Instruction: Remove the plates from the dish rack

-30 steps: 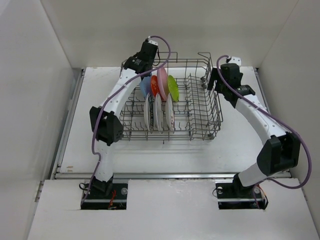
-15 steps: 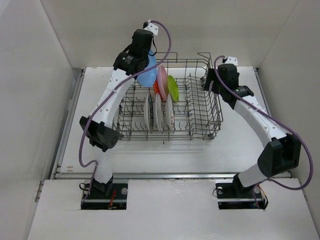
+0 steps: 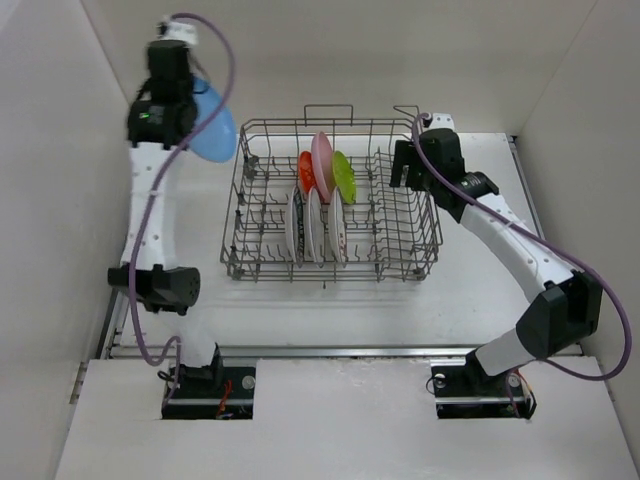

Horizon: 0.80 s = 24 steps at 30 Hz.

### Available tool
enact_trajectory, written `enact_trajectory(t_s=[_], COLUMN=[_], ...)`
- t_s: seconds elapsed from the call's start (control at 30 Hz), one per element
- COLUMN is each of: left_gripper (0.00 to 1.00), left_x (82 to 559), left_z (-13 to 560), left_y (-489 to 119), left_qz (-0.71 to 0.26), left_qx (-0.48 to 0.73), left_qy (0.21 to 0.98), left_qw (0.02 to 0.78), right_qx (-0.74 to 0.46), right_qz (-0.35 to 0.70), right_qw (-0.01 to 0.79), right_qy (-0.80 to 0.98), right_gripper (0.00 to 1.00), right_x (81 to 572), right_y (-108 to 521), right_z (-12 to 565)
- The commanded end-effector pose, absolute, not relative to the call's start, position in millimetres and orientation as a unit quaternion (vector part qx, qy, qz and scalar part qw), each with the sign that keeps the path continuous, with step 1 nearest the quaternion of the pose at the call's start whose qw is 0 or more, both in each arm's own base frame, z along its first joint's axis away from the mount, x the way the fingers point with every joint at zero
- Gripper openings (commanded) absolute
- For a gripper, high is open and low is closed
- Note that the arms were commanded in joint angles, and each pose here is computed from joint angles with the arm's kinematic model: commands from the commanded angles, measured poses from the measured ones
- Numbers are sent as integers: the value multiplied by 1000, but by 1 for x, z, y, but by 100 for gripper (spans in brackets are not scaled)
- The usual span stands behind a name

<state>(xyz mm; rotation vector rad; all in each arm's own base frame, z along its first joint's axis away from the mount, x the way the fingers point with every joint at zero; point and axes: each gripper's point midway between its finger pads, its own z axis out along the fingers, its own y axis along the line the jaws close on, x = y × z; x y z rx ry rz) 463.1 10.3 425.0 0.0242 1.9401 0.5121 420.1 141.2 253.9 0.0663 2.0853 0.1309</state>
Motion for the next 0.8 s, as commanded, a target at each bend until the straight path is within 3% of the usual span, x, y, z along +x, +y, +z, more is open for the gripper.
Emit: enact_trajectory(t_s=[0.0, 0.17, 0.3, 0.47, 0.6, 0.77], left_gripper=[0, 0, 0, 0, 0, 0], left_x=[412, 382, 373, 377, 381, 393], left_z=[428, 322, 275, 231, 204, 221], left_y=[71, 98, 143, 136, 143, 135], left_qz=[137, 62, 19, -40, -45, -70], left_qx=[-83, -96, -182, -156, -164, -154], left_qy=[835, 921, 920, 935, 940, 931], left_qw=[526, 373, 346, 315, 295, 323], right_qx=[-47, -121, -132, -105, -16, 71], right_qz=[195, 269, 282, 244, 140, 43], right_qw=[575, 564, 567, 573, 567, 562], right_qy=[793, 771, 763, 775, 811, 823], right_gripper=[91, 91, 91, 91, 80, 62], right_x=[416, 407, 411, 426, 448, 453], right_y=[207, 256, 273, 270, 232, 186], right_z=[342, 359, 367, 353, 316, 299])
